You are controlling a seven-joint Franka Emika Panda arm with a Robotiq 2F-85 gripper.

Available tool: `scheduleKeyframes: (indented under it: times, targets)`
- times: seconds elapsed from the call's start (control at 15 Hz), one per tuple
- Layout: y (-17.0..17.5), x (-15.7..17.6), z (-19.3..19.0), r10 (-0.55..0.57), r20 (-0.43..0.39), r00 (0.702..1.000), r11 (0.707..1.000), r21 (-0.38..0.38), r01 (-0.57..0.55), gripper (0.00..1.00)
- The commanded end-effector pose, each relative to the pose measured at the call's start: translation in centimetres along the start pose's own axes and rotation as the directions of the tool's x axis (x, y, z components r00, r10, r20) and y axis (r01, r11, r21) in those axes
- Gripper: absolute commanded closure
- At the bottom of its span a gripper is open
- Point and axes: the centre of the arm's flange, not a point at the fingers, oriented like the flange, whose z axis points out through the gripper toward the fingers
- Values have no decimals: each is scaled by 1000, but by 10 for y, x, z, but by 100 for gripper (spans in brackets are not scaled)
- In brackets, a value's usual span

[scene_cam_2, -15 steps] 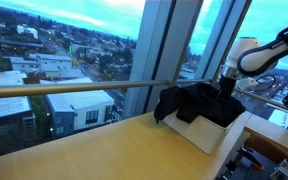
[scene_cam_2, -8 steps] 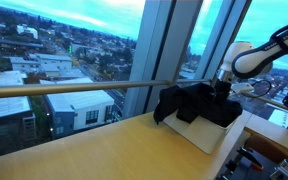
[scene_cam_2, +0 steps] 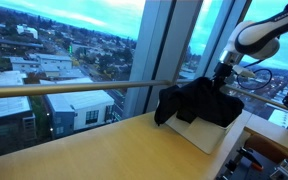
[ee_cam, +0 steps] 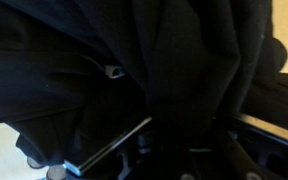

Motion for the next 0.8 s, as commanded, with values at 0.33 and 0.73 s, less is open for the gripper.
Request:
scheduleKeyframes:
  times: [0.33,0.73]
  targets:
    - [-22,5,-222,-29,-194,981,993,108,51,97]
    - [-121,3,-340,-218,-392,894,968,33,250,97]
